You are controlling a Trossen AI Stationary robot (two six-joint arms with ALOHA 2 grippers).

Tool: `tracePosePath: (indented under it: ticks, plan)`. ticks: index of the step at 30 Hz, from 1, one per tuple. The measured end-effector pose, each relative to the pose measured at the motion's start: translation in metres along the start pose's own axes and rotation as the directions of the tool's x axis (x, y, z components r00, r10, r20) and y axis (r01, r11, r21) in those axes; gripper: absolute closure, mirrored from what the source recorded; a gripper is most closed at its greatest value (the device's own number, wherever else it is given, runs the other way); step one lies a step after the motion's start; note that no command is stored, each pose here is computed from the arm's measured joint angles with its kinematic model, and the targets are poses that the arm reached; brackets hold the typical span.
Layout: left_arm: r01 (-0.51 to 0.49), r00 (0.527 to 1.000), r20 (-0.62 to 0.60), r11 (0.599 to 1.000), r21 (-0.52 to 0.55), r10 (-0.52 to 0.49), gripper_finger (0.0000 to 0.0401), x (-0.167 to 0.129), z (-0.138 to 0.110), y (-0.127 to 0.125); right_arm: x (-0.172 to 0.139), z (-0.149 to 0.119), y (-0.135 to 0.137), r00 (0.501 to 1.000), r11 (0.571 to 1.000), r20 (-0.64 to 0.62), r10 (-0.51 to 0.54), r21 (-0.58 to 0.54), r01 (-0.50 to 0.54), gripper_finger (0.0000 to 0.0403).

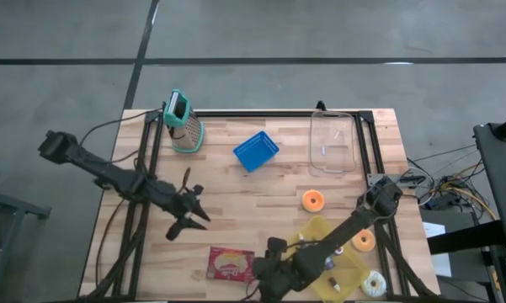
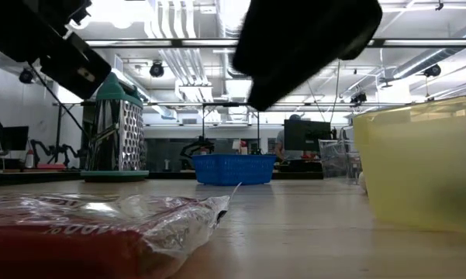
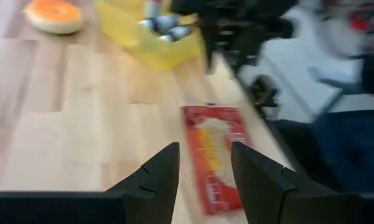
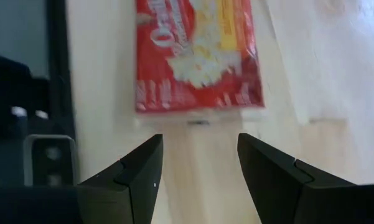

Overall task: Pick & Place Food Item
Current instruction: Put the popcorn butter into the transparent bin

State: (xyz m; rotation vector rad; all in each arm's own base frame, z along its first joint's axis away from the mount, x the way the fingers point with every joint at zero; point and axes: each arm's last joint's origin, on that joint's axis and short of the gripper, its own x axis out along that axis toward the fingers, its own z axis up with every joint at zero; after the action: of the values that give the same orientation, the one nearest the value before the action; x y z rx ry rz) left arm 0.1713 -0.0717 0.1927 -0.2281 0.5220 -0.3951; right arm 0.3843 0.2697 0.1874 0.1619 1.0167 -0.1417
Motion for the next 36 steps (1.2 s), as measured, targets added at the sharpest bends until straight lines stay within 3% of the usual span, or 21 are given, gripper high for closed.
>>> tracePosePath:
  ticks: [5,9,12,17,22,25,29,36]
  plan:
    - [-0.061,0.998,0.001,0.990,0.128,0.061,0.0250,0.011,0.004,-0.016,0.000,0.007,0.005,0.996,0.994,0.078,0.047,0.094,-0.054,0.0199]
    - [-0.046,0.998,-0.024,0.989,0.140,0.050,0.0250,0.017,0.003,-0.027,-0.001,0.006,0.008,0.995,0.991,0.083,0.057,0.113,-0.066,0.0199]
    - [-0.081,0.994,-0.059,0.986,0.145,0.091,0.0250,0.025,-0.005,-0.034,-0.002,0.005,0.010,0.994,0.976,0.086,0.063,0.202,-0.080,0.0199]
    - [-0.123,0.987,-0.087,0.980,0.155,0.138,0.0252,0.037,-0.012,-0.048,-0.003,0.008,0.011,0.990,0.895,0.125,0.064,0.432,-0.113,0.0199]
    - [-0.238,0.965,-0.063,0.954,0.182,0.253,0.0252,0.048,-0.012,-0.054,-0.006,0.004,0.015,0.984,0.800,0.177,0.016,0.588,-0.119,0.0199]
    - [-0.244,0.964,-0.073,0.958,0.153,0.257,0.0252,0.053,-0.011,-0.056,-0.008,0.001,0.018,0.984,0.772,0.176,0.022,0.622,-0.128,0.0199]
    - [-0.249,0.959,-0.099,0.958,0.142,0.264,0.0252,0.059,-0.013,-0.058,-0.009,-0.001,0.019,0.982,0.767,0.187,0.009,0.629,-0.126,0.0199]
    - [-0.266,0.944,-0.163,0.954,0.136,0.286,0.0252,0.073,-0.025,-0.059,-0.008,-0.008,0.011,0.988,0.734,0.131,-0.084,0.679,-0.028,0.0199]
